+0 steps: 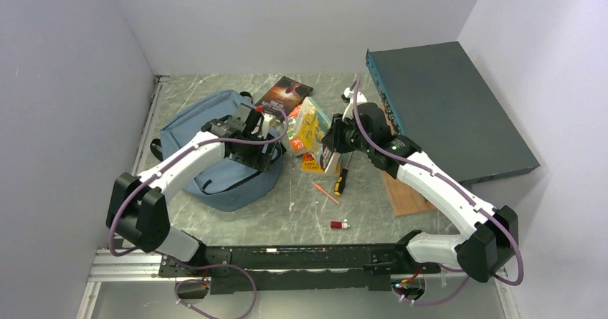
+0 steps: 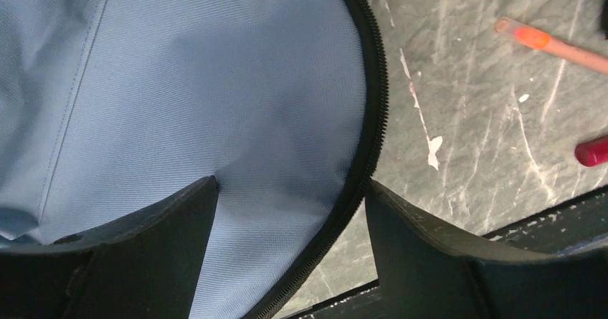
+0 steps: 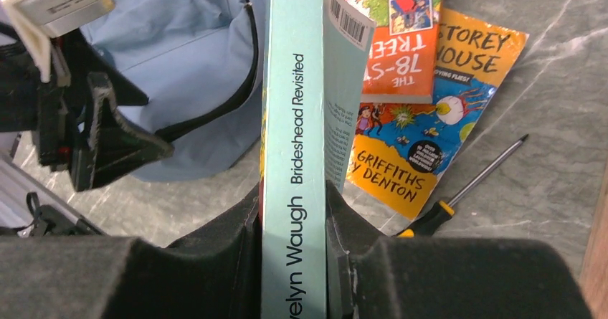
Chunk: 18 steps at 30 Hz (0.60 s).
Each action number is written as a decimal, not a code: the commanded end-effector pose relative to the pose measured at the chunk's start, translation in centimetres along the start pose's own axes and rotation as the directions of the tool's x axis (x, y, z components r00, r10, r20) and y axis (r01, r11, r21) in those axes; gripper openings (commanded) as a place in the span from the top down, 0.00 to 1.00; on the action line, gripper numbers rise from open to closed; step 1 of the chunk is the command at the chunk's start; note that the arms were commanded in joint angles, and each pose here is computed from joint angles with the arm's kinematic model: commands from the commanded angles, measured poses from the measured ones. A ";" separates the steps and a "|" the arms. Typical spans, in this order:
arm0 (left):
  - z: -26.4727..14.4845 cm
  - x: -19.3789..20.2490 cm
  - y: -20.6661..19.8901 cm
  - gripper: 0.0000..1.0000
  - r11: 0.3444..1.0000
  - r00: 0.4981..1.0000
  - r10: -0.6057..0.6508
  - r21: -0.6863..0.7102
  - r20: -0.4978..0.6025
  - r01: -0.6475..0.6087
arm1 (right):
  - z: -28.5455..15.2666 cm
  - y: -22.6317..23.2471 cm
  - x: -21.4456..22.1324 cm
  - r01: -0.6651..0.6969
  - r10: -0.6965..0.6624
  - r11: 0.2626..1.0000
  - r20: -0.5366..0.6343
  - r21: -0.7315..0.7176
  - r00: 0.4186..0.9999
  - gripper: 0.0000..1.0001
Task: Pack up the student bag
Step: Place the book in the student bag.
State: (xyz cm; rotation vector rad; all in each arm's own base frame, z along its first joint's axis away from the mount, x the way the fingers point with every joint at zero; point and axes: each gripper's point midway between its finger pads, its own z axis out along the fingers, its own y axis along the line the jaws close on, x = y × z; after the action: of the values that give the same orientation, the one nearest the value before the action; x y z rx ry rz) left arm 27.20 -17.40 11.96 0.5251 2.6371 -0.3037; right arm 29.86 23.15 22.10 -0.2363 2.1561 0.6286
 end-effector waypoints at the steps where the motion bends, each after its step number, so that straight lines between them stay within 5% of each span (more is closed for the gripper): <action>1: -0.8 -1.8 0.7 0.30 0.998 0.999 0.001 -0.060 0.052 0.002 | -2.2 3.2 -3.9 0.004 0.018 0.989 0.146 -0.149 0.989 1.00; 5: -2.1 -2.9 1.4 0.54 0.995 0.990 -0.003 -0.101 0.141 0.018 | -2.4 3.3 -2.9 -0.004 0.025 0.986 0.126 -0.166 0.992 1.00; 8: -3.4 -3.9 1.4 0.89 0.995 0.978 0.008 -0.100 0.206 0.013 | -2.3 3.7 -2.3 -0.017 0.033 0.982 0.083 -0.186 0.996 1.00; 12: -5.7 -5.4 1.9 1.00 0.990 0.957 0.007 -0.135 0.290 0.034 | -2.5 5.4 -1.3 -0.066 0.066 0.962 -0.009 -0.263 0.998 1.00; 18: -10.4 -8.6 3.1 1.00 0.971 0.881 -0.047 -0.186 0.470 0.150 | -3.8 10.0 0.4 -0.224 0.138 0.852 -0.210 -0.473 0.968 1.00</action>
State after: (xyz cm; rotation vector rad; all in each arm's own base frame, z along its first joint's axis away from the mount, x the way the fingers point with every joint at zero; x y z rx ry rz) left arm 29.55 -14.75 18.11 0.3727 2.4094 -0.1400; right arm 25.10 25.98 21.12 -0.3037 2.2895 0.9418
